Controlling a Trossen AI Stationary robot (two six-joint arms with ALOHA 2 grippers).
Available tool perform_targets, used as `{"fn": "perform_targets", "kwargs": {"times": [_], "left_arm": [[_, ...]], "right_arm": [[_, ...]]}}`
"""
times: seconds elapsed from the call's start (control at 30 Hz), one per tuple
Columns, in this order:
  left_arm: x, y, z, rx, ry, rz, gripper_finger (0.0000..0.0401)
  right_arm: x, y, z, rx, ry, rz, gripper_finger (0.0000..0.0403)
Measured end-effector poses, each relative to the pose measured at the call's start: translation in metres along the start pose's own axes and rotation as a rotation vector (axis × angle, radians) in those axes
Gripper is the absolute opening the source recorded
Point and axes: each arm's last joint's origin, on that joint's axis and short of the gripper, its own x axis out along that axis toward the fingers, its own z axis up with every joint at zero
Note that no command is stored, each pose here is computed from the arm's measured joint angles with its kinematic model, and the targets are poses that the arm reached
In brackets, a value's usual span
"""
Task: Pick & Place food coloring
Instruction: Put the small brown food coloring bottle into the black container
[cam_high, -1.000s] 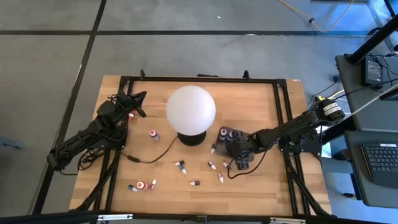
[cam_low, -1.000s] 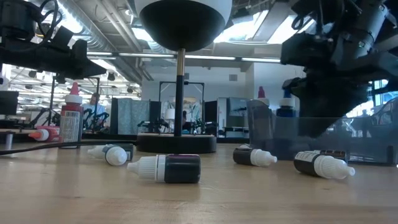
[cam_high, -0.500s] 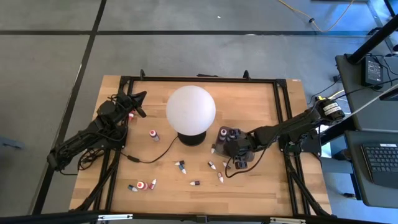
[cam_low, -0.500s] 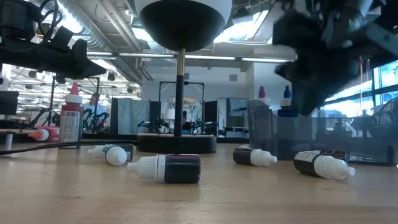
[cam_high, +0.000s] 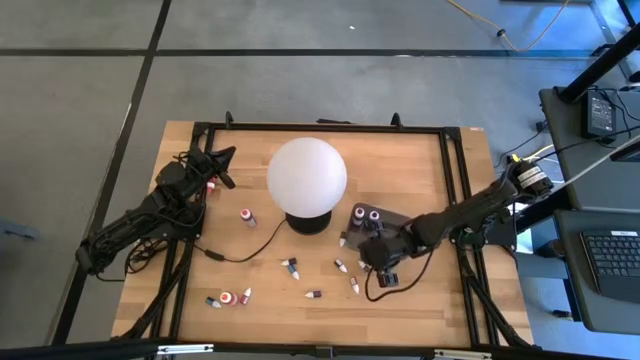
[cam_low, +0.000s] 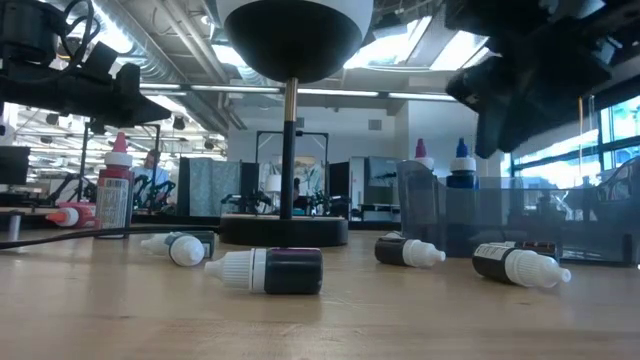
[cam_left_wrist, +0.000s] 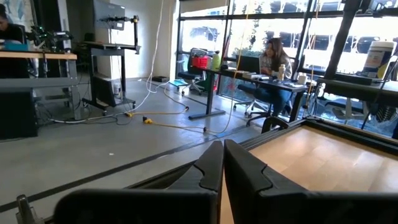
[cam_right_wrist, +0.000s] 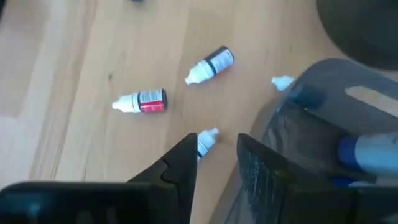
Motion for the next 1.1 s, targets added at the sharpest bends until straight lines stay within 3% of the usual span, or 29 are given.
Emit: {"fn": "perform_targets", "kwargs": {"times": [0.17, 0.33, 0.63, 0.8, 1.1], "left_arm": [[0.0, 0.0, 0.0, -0.002, 0.0, 0.0, 0.001], [0.0, 0.0, 0.0, -0.015, 0.0, 0.0, 0.0012], [0.0, 0.0, 0.0, -0.134, 0.0, 0.0, 0.0008], [0.0, 0.0, 0.0, -0.158, 0.0, 0.0, 0.0008], [0.0, 0.0, 0.0, -0.158, 0.0, 0.0, 0.0012]], "right_arm": [[-0.002, 0.021, 0.007, 0.006, 0.07, -0.048, 0.0117], [0.002, 0.046, 0.022, 0.019, 0.19, -0.211, 0.0117], [0.049, 0.066, 0.016, 0.191, 0.354, -0.322, 0.0117], [0.061, 0.066, 0.012, 0.241, 0.354, -0.381, 0.0117], [0.062, 0.066, 0.014, 0.277, 0.33, -0.384, 0.0117]]}}
